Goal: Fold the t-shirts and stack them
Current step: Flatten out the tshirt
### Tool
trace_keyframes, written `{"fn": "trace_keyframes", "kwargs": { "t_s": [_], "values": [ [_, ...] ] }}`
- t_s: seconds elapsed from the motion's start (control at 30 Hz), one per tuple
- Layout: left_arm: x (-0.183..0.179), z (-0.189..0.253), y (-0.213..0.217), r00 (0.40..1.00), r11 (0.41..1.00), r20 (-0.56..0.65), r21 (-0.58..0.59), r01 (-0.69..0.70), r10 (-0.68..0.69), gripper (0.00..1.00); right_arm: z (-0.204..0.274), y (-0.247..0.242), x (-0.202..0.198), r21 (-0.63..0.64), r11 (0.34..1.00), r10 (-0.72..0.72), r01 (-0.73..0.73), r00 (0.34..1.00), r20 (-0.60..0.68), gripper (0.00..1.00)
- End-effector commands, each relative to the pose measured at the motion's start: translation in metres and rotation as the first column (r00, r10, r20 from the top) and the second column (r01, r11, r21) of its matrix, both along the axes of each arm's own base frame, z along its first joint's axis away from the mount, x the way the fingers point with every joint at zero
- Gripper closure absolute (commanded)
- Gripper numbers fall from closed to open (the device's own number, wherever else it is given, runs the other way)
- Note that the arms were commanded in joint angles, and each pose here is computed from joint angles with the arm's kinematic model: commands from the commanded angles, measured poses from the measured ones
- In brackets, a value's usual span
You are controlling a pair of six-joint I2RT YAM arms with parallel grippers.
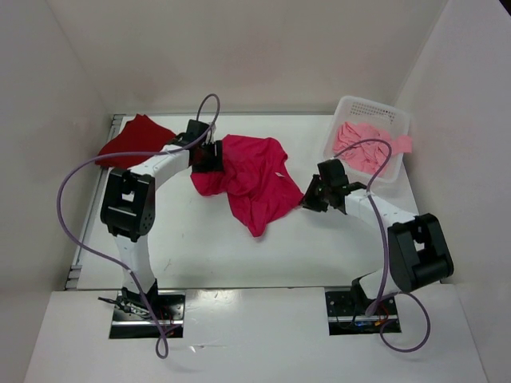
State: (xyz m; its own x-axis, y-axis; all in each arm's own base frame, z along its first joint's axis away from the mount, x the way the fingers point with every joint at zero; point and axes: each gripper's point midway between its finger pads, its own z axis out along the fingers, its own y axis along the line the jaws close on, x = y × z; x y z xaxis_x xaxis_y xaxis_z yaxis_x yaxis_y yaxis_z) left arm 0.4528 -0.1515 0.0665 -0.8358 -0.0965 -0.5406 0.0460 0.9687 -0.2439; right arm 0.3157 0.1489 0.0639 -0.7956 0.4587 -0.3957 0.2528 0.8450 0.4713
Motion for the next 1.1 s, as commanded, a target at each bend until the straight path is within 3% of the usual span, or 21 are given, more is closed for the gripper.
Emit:
{"fn": "trace_keyframes", "kwargs": {
  "t_s": [0.0, 0.03, 0.07, 0.17, 0.3, 0.43, 0.57, 0.63, 0.67, 0.7, 0.73, 0.8, 0.9, 0.97, 1.07],
  "values": [
    [0.032, 0.016, -0.001, 0.995, 0.999, 0.098, 0.029, -0.019, 0.016, 0.35, 0.008, 0.003, -0.006, 0.051, 0.998, -0.024, 0.022, 0.999, 0.029, 0.71],
    [0.034, 0.010, -0.002, 0.996, 0.999, 0.088, 0.032, -0.019, 0.016, 0.51, 0.010, 0.003, -0.005, 0.054, 0.998, -0.024, 0.022, 0.999, 0.038, 0.67],
    [0.034, 0.012, -0.002, 0.996, 0.999, 0.085, 0.033, -0.019, 0.016, 0.61, 0.011, 0.004, -0.005, 0.059, 0.998, -0.031, 0.029, 0.999, 0.035, 0.58],
    [0.036, 0.021, 0.002, 0.993, 0.998, 0.107, 0.037, -0.045, 0.040, 0.99, 0.008, -0.001, 0.001, 0.057, 0.997, -0.062, 0.060, 0.997, 0.037, 0.43],
    [0.022, 0.068, 0.018, 0.985, 0.997, 0.159, -0.050, -0.062, 0.069, 1.00, -0.006, 0.000, 0.018, 0.077, 0.993, -0.089, 0.088, 0.996, 0.008, 0.42],
    [-0.016, 0.116, 0.056, 0.971, 0.989, 0.208, -0.114, -0.095, 0.117, 1.00, -0.018, 0.015, 0.032, 0.121, 0.991, -0.055, 0.058, 0.998, -0.029, 0.44],
    [-0.056, 0.114, 0.090, 0.970, 0.977, 0.174, -0.156, -0.146, 0.173, 1.00, -0.003, 0.021, 0.034, 0.144, 0.989, -0.026, 0.028, 1.000, -0.018, 0.44],
    [-0.067, 0.100, 0.090, 0.974, 0.977, 0.150, -0.152, -0.150, 0.173, 0.95, 0.012, 0.020, 0.023, 0.158, 0.987, -0.019, 0.018, 1.000, 0.002, 0.50],
    [-0.067, 0.101, 0.088, 0.976, 0.979, 0.152, -0.154, -0.133, 0.156, 0.86, 0.021, 0.025, 0.018, 0.148, 0.989, 0.006, -0.010, 1.000, 0.029, 0.54],
    [-0.067, 0.090, 0.083, 0.982, 0.980, 0.123, -0.156, -0.122, 0.141, 0.60, 0.022, 0.025, 0.008, 0.138, 0.990, 0.022, -0.024, 1.000, 0.018, 0.57],
    [-0.062, 0.093, 0.074, 0.984, 0.986, 0.137, -0.138, -0.094, 0.113, 0.50, 0.027, 0.027, 0.004, 0.141, 0.989, 0.031, -0.035, 0.999, 0.027, 0.61],
    [-0.053, 0.085, 0.065, 0.986, 0.990, 0.129, -0.110, -0.088, 0.102, 0.39, 0.036, 0.049, -0.010, 0.168, 0.979, 0.108, -0.112, 0.994, 0.035, 0.68],
    [-0.038, 0.079, 0.041, 0.990, 0.993, 0.130, -0.103, -0.048, 0.061, 0.37, 0.024, 0.094, -0.044, 0.209, 0.947, 0.257, -0.246, 0.966, -0.030, 0.68],
    [-0.028, 0.066, 0.025, 0.993, 0.996, 0.108, -0.084, -0.026, 0.035, 0.35, 0.020, 0.123, -0.057, 0.231, 0.921, 0.328, -0.312, 0.944, -0.033, 0.58],
    [-0.020, 0.046, 0.010, 0.997, 0.998, 0.072, -0.059, -0.006, 0.011, 0.32, 0.020, 0.136, -0.059, 0.260, 0.915, 0.326, -0.307, 0.945, -0.030, 0.46]
  ]
}}
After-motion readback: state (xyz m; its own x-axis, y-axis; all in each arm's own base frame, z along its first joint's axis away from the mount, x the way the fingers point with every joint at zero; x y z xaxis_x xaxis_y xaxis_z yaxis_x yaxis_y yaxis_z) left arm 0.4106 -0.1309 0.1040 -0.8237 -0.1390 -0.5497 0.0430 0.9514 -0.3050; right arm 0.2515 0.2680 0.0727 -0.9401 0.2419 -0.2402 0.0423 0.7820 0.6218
